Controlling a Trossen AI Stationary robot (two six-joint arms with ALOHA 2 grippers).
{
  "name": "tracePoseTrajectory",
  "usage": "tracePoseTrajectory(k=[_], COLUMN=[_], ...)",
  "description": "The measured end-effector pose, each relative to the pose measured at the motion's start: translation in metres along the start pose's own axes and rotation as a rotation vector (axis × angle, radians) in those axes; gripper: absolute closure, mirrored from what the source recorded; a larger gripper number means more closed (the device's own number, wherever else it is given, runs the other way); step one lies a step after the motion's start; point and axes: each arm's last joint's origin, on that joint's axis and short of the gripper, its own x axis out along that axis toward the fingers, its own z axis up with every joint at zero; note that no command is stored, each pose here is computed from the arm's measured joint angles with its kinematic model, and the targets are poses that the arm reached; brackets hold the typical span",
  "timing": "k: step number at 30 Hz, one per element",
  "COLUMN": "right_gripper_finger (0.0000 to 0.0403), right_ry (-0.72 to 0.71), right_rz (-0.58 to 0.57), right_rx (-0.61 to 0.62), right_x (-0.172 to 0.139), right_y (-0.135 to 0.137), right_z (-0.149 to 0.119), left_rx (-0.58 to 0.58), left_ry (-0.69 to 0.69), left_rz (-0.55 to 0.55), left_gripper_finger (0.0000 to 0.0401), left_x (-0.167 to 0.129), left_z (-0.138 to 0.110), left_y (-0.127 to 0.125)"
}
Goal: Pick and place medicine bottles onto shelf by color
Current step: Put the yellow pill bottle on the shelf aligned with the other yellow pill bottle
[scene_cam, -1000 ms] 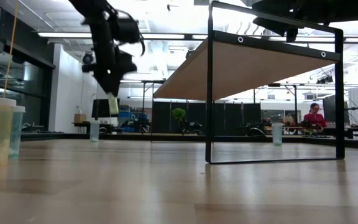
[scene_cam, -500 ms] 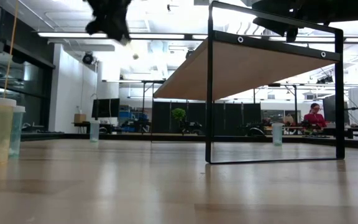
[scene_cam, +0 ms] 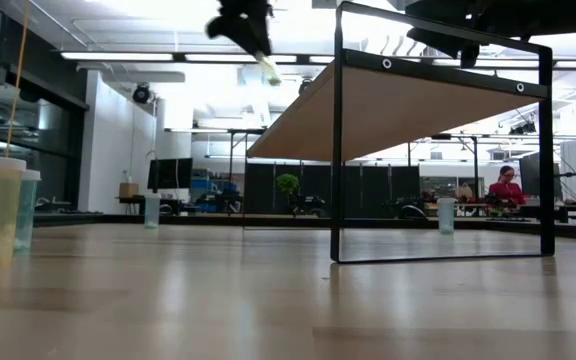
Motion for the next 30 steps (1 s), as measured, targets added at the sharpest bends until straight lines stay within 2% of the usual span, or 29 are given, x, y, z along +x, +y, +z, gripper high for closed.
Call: tracePoseTrajectory(k=[3, 7, 14, 19, 24, 30], right_gripper_finger=[0.0174, 0.0174, 0.0174, 0.0174, 0.0174, 0.0174], right_ry=[0.0, 0.0, 0.008, 0.008, 0.008, 0.008], right_rz=[0.0, 0.0, 0.0, 0.0, 0.0, 0.0], right_rx=[0.0, 0.0, -0.007, -0.012, -0.012, -0.011], right_x=[0.0, 0.0, 0.0, 0.0, 0.0, 0.0], right_y=[0.0, 0.0, 0.0, 0.0, 0.0, 0.0], right_z=[0.0, 0.0, -0.001, -0.001, -0.001, -0.001], left_rx=[0.056, 0.145, 0.233, 0.258, 0.312, 0.377], left_ry=[0.023, 0.08, 0.085, 0.079, 0.081, 0.084], left_rz=[-0.002, -0.003, 0.032, 0.057, 0.006, -0.004], left_gripper_finger=[0.0286, 0.0286, 0.0286, 0.0286, 0.0286, 0.0286], left_x=[0.026, 0.063, 0.101, 0.109, 0.109, 0.112], left_z=[0.012, 0.014, 0.015, 0.016, 0.016, 0.016], left_y=[-0.011, -0.027, -0.041, -0.039, -0.04, -0.038])
